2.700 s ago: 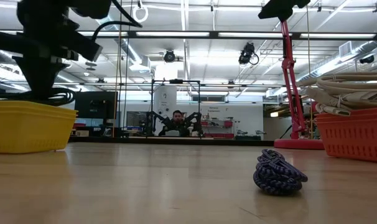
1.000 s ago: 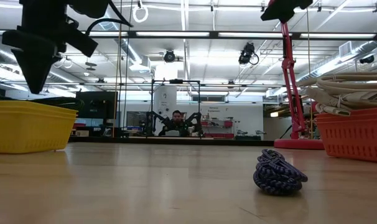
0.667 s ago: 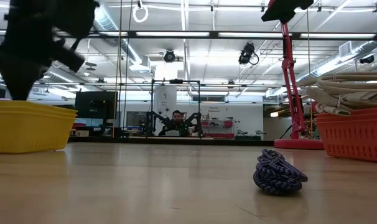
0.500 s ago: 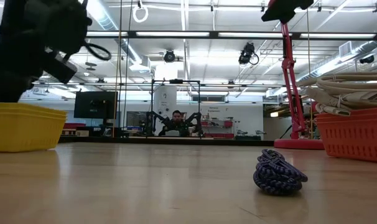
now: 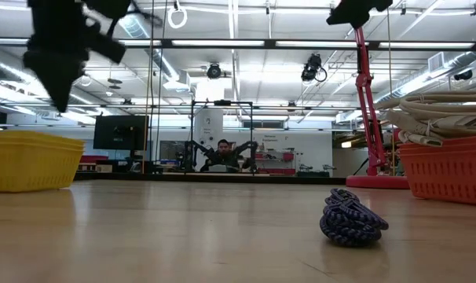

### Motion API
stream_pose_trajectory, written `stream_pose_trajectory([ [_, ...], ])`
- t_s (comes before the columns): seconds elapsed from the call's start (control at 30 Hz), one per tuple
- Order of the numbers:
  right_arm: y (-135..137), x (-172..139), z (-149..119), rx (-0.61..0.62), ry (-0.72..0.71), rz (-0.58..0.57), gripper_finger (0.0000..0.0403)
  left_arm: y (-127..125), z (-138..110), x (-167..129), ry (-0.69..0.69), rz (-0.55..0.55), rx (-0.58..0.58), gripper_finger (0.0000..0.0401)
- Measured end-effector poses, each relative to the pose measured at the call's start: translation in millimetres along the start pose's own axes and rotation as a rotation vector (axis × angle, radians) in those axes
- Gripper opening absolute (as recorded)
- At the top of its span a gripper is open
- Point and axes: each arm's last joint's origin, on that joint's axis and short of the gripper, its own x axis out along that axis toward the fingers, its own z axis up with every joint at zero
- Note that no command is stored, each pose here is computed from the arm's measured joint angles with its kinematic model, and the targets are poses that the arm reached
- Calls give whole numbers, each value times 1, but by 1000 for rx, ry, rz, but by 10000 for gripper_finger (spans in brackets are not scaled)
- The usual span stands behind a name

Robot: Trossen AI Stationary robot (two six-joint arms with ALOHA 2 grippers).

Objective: Pick & Place USB Port
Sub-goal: Put the black and pink charger cable into the yellow bin

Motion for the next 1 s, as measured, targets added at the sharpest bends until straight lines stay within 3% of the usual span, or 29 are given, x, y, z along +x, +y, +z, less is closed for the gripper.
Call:
stream_pose_trajectory([
  [0.2,3,22,-27,64,58,14,109,-11,23,-37,-221,-200,-10,98],
  [0.37,14,34,-46,188,111,157,109,-27,41,-61,-451,-389,-4,98],
  [0.5,33,37,-45,203,66,286,109,-39,50,-74,-602,-499,25,98],
  [0.73,98,29,-36,182,-66,584,109,-46,47,-82,-696,-478,41,99],
  [1.0,163,11,-48,292,-67,527,109,-51,41,-85,-727,-462,43,99],
])
